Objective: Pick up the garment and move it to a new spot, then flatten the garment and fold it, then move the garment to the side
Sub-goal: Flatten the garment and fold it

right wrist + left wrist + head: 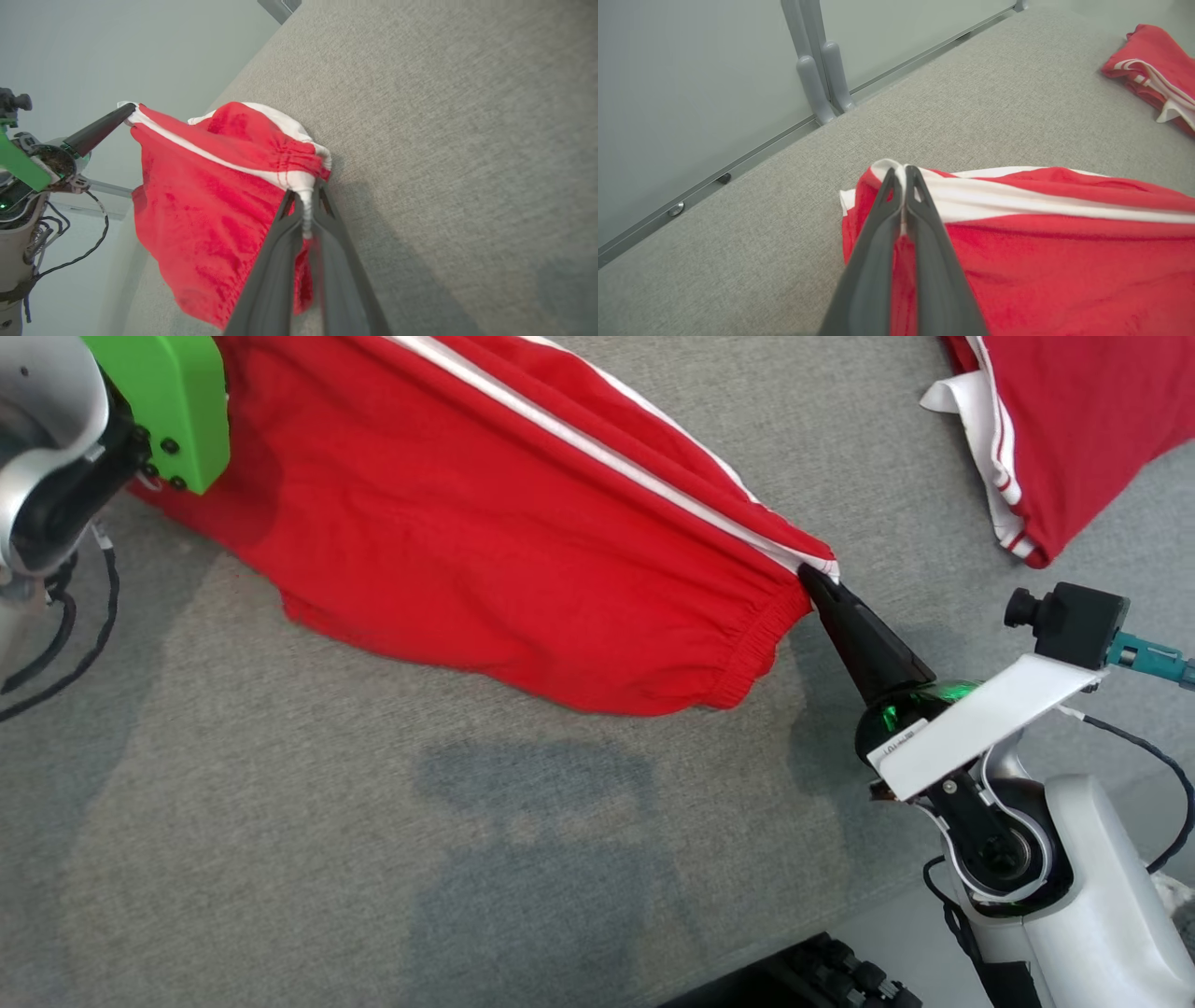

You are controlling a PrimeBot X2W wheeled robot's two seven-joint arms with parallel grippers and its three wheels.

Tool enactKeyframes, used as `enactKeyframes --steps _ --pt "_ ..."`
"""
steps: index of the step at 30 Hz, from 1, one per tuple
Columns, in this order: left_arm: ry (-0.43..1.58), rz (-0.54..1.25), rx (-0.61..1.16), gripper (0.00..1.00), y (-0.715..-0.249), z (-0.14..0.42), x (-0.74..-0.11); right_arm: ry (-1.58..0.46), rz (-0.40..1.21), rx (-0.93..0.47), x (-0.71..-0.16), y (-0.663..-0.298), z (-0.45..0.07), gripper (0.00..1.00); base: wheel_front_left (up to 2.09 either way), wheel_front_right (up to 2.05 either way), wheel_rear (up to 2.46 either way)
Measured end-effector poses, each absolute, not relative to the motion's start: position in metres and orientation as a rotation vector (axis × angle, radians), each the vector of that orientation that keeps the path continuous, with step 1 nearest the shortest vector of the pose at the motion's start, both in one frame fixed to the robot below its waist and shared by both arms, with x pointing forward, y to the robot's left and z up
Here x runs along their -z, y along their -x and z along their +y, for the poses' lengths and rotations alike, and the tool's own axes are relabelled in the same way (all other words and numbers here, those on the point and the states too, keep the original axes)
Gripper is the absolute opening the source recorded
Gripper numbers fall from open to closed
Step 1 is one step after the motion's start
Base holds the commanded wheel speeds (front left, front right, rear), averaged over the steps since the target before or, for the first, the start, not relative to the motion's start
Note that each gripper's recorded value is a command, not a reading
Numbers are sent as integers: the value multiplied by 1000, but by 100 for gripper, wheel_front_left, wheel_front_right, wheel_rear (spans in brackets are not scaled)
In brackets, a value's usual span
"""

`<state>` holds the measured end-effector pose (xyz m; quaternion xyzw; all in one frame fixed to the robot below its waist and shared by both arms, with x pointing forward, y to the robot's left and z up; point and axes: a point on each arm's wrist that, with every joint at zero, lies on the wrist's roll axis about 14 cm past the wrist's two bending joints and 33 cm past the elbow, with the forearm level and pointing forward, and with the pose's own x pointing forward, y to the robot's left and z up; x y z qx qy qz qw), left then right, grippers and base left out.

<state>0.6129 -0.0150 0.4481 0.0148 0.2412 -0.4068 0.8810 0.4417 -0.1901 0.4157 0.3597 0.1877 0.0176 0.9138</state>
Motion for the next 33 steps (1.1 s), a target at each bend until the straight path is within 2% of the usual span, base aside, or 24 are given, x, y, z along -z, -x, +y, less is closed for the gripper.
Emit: enactKeyframes --steps 9,15,23,24,25,26,27,33 --pt "-64 564 856 0 -635 -40 -414 -747 349 -4 -424 -446 -202 0 0 0 0" --pt "-141 650 788 0 -641 -23 -386 -727 357 -46 -424 -458 -191 0 0 0 0" --pt "-134 641 719 0 -650 -4 -394 -703 337 -44 -424 -474 -195 0 0 0 0" --pt "-126 631 715 4 -650 -5 -395 -703 336 -38 -423 -475 -196 0 0 0 0" --pt "-121 626 714 38 -650 -5 -396 -698 338 -35 -422 -476 -197 21 0 0 0" --pt "-118 630 704 74 -650 -4 -395 -693 337 -34 -422 -477 -198 82 0 0 0" --pt "-118 637 702 100 -648 -3 -393 -688 328 -29 -423 -479 -200 100 0 0 0" --pt "-24 636 672 100 -638 2 -391 -618 245 -8 -443 -483 -212 100 0 0 0"
